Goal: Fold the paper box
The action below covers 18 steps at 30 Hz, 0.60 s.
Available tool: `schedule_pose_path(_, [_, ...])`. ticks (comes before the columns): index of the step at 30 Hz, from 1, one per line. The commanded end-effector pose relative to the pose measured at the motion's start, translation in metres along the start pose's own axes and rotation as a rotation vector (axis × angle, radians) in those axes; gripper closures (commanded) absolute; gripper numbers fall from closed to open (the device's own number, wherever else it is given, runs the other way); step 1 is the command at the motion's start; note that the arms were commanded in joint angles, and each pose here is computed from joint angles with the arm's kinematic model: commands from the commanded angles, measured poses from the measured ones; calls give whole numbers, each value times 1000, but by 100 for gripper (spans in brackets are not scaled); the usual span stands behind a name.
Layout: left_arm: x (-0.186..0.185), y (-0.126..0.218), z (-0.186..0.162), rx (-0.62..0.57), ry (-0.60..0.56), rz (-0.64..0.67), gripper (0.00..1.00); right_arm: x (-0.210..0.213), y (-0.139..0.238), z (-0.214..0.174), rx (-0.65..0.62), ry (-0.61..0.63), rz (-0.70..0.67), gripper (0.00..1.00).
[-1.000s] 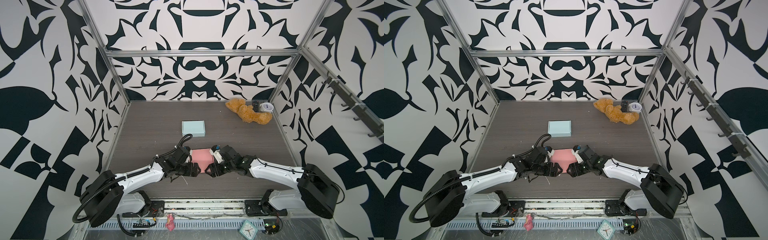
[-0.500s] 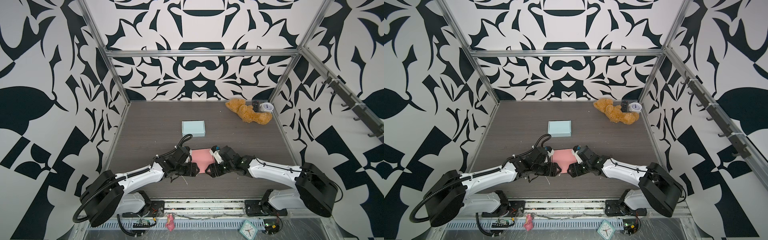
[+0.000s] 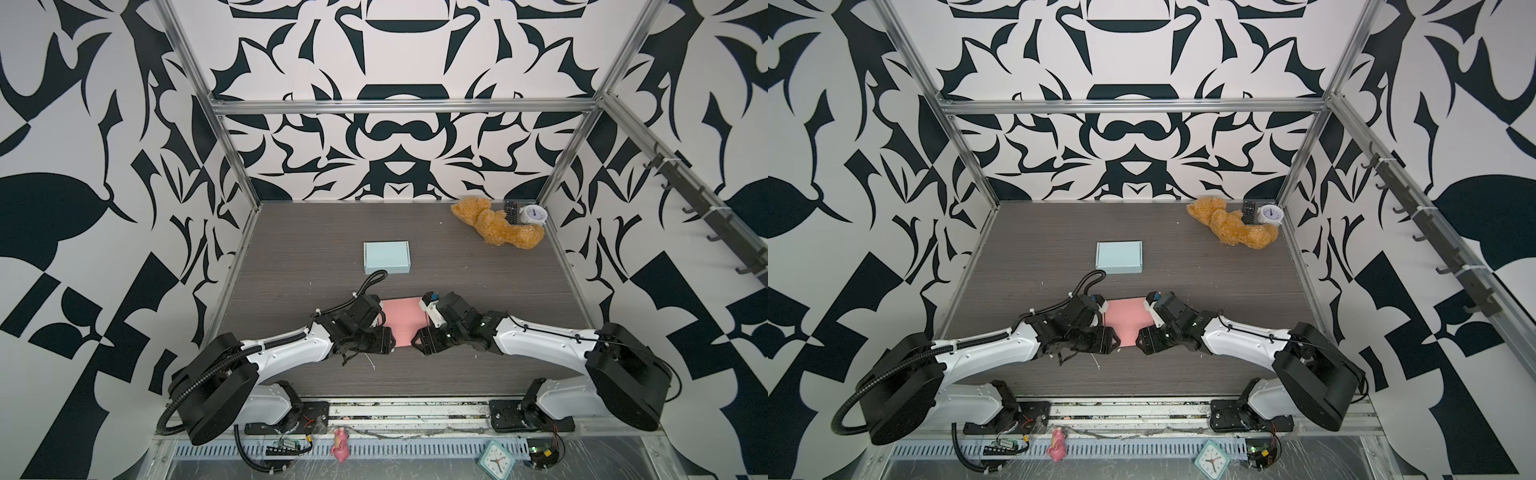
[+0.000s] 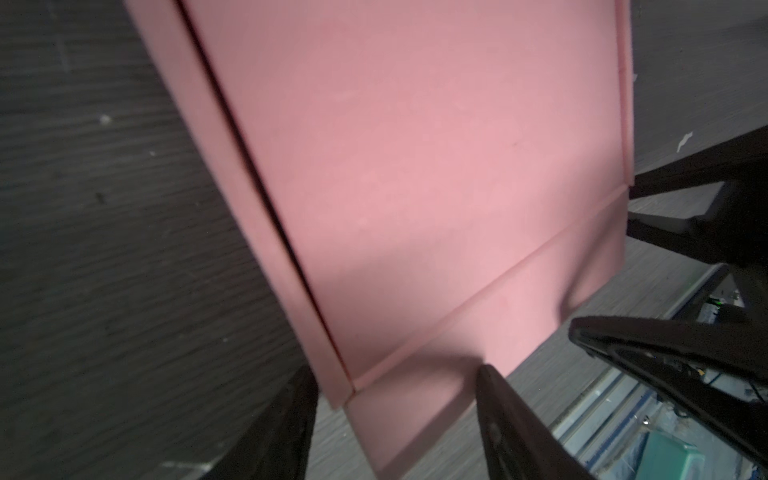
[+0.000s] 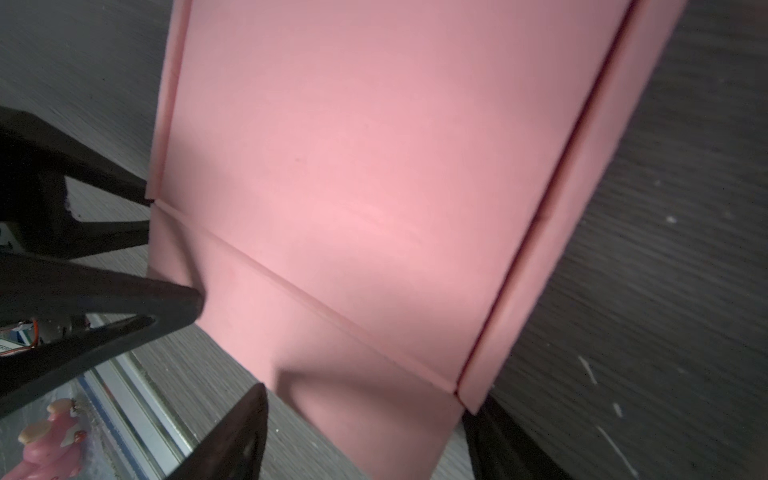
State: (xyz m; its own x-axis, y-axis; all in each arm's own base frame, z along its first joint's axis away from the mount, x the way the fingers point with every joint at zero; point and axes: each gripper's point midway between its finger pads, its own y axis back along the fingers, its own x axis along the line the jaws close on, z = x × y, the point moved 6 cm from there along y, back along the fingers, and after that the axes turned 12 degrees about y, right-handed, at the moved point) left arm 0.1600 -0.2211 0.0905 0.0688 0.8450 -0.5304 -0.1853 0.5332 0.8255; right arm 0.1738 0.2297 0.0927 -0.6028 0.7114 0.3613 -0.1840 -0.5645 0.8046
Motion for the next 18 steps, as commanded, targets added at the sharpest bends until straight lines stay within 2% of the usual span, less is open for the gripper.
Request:
schedule_pose_path(1, [7, -3, -3, 2, -2, 29, 38, 1, 1, 7, -28, 30, -14, 25])
schedule_pose_path(5, [7, -6, -2, -1, -4, 36, 43, 0, 1, 6, -28, 34, -26, 27])
schedule_pose_path(18, [9, -11, 1, -16, -7, 53, 46, -5, -2, 6, -17, 46, -62, 29])
